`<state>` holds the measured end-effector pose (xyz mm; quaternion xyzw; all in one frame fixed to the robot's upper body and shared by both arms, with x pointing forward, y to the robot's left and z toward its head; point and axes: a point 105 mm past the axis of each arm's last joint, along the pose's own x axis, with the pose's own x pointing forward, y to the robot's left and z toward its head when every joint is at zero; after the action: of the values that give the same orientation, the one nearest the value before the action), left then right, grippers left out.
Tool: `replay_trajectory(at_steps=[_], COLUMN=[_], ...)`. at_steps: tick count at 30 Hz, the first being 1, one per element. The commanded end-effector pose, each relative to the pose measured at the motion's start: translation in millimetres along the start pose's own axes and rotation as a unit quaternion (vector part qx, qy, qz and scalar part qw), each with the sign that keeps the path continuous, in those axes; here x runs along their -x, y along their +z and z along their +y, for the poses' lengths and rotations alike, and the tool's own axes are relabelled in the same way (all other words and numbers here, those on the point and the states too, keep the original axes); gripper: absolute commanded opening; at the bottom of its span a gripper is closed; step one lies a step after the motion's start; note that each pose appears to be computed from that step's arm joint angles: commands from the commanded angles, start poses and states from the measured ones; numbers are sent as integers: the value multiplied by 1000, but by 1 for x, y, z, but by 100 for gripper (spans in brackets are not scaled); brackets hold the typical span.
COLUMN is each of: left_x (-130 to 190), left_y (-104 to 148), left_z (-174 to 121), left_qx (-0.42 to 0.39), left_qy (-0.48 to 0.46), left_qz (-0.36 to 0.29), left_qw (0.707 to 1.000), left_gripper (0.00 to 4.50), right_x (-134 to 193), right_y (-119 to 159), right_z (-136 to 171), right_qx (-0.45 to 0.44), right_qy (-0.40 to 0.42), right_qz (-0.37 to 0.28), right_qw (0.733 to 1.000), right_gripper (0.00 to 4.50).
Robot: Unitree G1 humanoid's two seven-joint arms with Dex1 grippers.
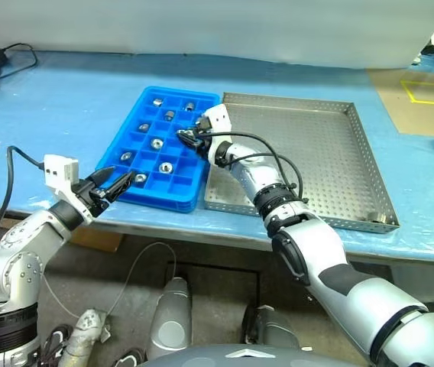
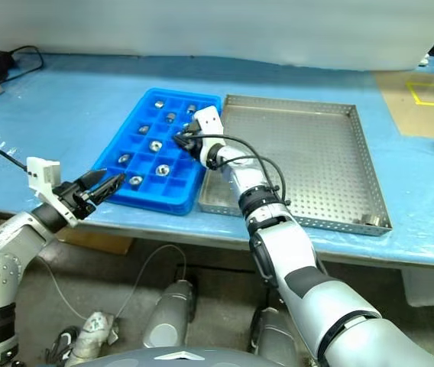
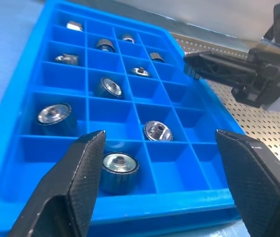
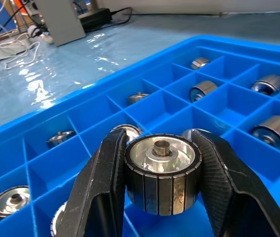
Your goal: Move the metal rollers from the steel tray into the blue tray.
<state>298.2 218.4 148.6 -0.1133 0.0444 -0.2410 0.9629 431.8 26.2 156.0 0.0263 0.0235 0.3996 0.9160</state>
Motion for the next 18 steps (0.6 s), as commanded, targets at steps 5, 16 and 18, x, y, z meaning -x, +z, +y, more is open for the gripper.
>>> replay_trajectory(at_steps=[5, 16, 18], left_x=[-3, -5, -6], left_y=[11, 12, 12], left_z=[-2, -2, -2], left_qx=[-20, -20, -19], left_qy=[-14, -21, -24], left_qz=[-12, -9, -7], left_qw=[1000, 1000, 999], left_gripper=[375, 375, 375], right_x=[-3, -1, 1], right_y=[10, 5, 7], right_z=[7, -2, -7], right_qx=[21, 6, 8], right_qy=[14, -9, -16], right_qz=[-17, -12, -13], right_qw=[1000, 1000, 1000], right_gripper=[164, 329, 329])
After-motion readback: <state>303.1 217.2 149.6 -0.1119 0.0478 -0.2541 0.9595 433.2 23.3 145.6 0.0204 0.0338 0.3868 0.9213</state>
